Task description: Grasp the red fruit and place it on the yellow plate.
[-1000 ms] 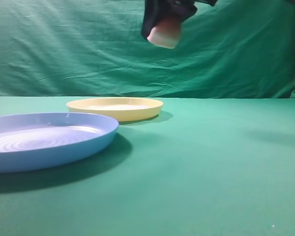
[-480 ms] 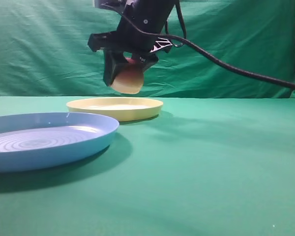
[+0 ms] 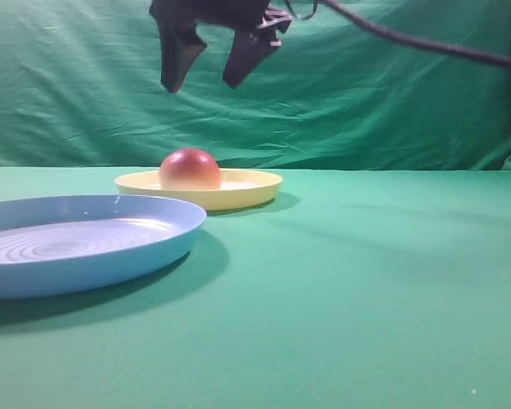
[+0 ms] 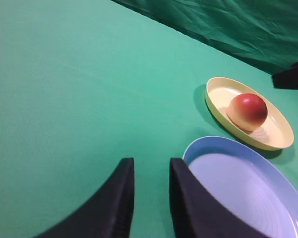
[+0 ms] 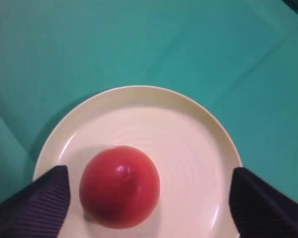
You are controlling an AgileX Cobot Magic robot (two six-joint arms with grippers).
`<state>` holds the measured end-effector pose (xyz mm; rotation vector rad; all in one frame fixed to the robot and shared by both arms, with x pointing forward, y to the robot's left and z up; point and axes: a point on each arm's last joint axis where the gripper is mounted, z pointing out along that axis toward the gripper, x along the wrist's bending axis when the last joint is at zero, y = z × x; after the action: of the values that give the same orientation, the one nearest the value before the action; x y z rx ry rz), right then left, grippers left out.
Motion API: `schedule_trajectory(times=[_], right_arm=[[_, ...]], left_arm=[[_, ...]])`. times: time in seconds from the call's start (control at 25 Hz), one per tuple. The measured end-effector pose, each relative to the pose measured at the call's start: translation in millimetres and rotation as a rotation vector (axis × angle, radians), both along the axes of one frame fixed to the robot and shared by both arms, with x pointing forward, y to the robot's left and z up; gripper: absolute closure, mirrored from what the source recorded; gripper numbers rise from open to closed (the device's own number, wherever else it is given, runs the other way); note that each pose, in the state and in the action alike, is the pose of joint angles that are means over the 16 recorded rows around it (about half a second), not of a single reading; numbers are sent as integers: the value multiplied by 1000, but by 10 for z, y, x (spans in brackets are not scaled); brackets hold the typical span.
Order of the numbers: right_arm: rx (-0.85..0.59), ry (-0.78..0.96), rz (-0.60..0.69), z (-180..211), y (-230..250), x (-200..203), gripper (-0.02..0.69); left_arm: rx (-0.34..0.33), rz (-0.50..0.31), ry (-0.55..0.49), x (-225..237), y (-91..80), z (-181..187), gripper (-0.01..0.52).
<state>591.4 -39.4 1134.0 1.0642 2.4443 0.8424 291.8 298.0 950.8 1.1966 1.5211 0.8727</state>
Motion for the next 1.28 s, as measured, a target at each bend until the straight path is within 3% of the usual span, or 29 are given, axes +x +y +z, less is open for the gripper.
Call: schedule_trajectory(times=[0.2,0.44,0.96,1.28], right_arm=[[36,-10,-29,468,-278,-377,641],[118,-70,-44,667,-632,-874,665],[282,-194,-53,-41,-1448,-2023,665],[303,-245,-58,-278,-1779,-2451,665]], left_arm=[[0,0,0,0,0,0,357],[0,0,0,0,0,0,357],[0,0,0,0,0,0,357],[0,0,0,0,0,0,357]])
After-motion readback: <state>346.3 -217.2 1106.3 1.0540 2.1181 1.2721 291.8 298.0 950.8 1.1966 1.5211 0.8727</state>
